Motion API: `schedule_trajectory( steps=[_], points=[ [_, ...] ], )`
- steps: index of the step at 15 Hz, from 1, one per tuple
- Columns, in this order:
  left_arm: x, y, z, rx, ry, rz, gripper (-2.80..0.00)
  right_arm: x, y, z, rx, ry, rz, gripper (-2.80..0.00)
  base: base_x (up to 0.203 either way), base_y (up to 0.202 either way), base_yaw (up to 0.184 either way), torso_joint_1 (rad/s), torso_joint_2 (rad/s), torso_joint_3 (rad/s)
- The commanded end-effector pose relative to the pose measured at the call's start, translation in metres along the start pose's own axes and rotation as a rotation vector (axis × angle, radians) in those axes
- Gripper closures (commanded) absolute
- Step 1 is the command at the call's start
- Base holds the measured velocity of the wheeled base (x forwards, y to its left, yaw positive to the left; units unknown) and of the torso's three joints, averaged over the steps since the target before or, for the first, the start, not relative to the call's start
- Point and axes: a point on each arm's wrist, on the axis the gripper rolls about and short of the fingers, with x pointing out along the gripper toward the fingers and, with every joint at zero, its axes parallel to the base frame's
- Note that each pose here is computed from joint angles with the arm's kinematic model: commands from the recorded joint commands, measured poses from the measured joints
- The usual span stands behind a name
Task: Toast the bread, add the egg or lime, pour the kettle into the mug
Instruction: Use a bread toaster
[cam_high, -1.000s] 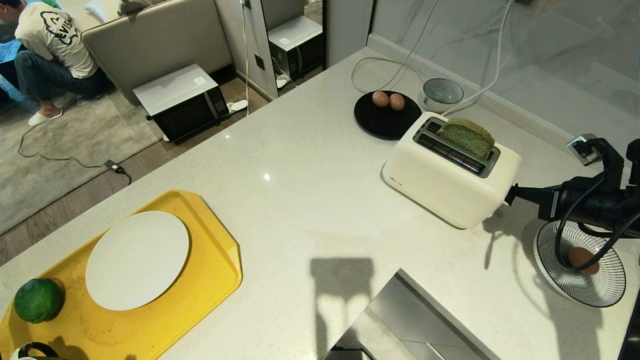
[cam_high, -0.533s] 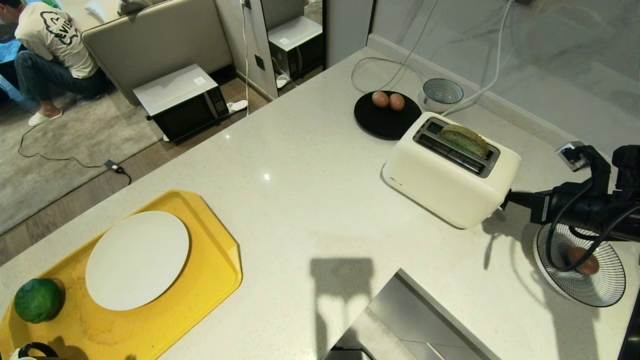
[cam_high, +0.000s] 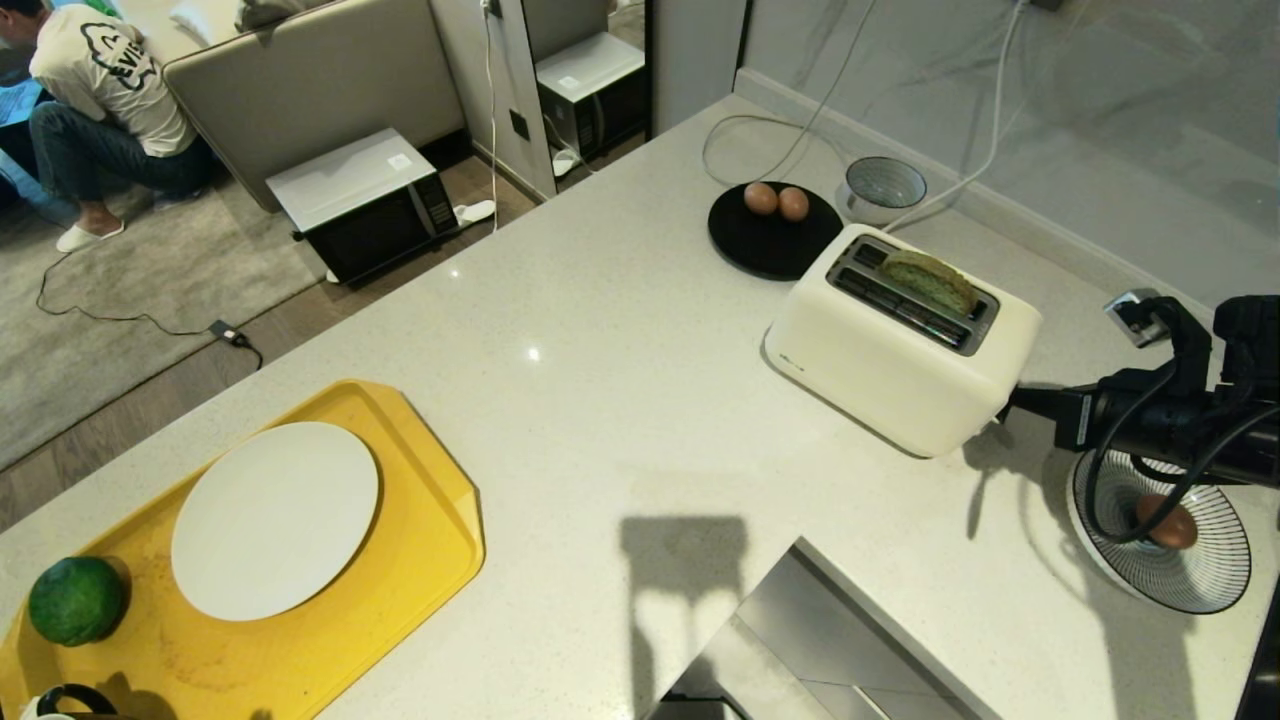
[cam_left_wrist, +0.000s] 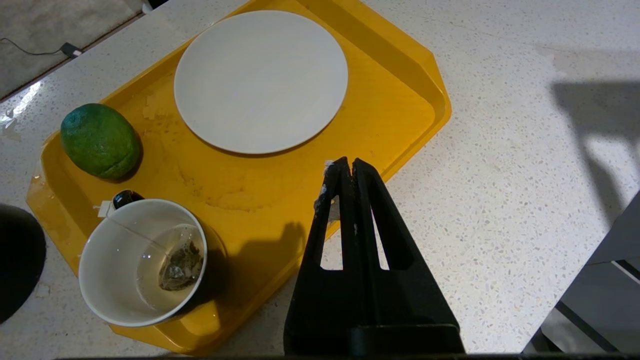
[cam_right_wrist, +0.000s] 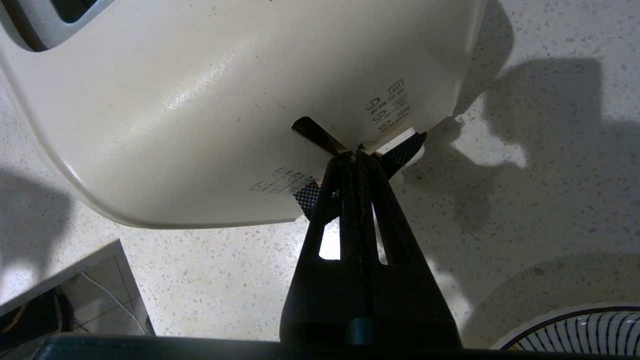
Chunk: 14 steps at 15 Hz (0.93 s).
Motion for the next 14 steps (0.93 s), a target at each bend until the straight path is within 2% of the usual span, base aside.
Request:
schedule_trajectory(
  steps=[1,14],
  points=[
    [-0.0001,0.0,0.0001,0.0,-0.003,0.0,0.0,0.0008,-0.0004,-0.0007,0.0,0.001,0.003,0.0,0.0,0.0,0.0,0.0,0.0,0.0],
    [-0.0001,0.0,0.0,0.0,-0.002,0.0,0.0,-0.0004,0.0001,0.0007,-0.003,-0.003,0.002,0.0,0.0,0.0,0.0,0.0,0.0,0.0]
  ],
)
